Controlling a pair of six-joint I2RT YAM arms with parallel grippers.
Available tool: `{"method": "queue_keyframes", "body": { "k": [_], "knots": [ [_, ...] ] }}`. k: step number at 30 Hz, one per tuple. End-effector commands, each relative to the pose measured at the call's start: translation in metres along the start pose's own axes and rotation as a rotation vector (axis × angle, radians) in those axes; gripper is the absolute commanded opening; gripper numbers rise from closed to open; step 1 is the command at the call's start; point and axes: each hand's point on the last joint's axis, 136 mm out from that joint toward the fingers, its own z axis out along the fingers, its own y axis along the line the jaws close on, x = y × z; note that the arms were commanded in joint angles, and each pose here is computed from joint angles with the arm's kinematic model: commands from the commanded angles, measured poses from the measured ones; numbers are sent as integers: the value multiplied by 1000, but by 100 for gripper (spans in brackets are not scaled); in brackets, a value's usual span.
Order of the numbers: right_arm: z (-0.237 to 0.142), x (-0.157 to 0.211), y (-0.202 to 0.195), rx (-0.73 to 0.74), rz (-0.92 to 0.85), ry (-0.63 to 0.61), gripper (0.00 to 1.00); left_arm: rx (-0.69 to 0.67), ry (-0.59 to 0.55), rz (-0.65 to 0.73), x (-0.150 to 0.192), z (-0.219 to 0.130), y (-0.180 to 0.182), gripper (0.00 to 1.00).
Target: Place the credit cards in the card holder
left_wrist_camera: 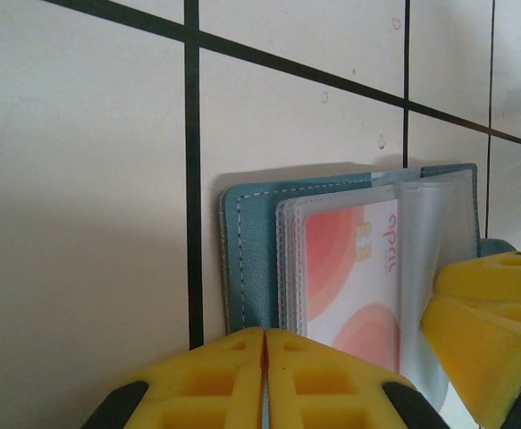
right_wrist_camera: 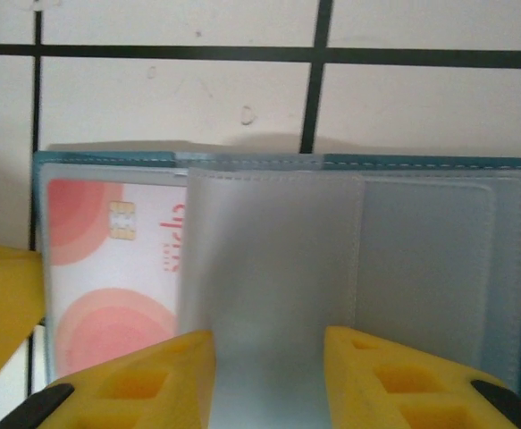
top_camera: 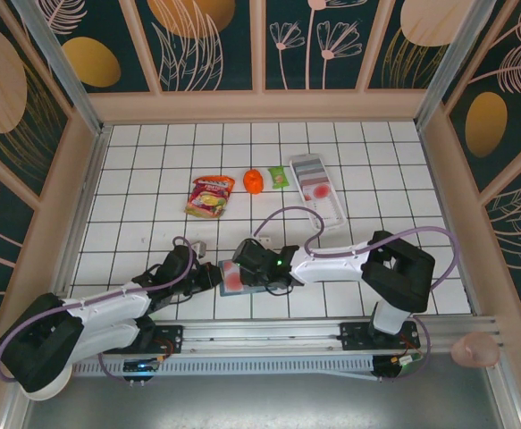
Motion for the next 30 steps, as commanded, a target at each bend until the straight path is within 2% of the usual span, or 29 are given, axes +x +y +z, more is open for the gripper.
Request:
{"method": "queue_keyframes", "body": {
  "k": [1, 6, 12, 18, 21, 27, 30],
  "knots": [
    [2, -2, 17, -72, 35, -8, 38, -14, 11, 1, 5, 1, 6, 11],
    [0, -7, 40, -191, 73, -26, 39, -18, 4, -4, 5, 1, 8, 11],
    [6, -4, 49, -234, 91, -7, 38, -19, -9, -6, 4, -2, 9, 11],
    [-5, -14, 55, -256, 92, -38, 38, -18, -17, -7, 4, -4, 10, 11],
    [-14, -22, 54, -209, 63, -76, 38, -19, -25, -7, 3, -5, 10, 12],
    [-13, -17, 8, -2, 57, -97, 39, -9, -30, -7, 2, -6, 8, 12],
    [-17, -13, -9, 45, 63, -100, 41, -7, -25, -3, 2, -6, 7, 12]
  ]
}}
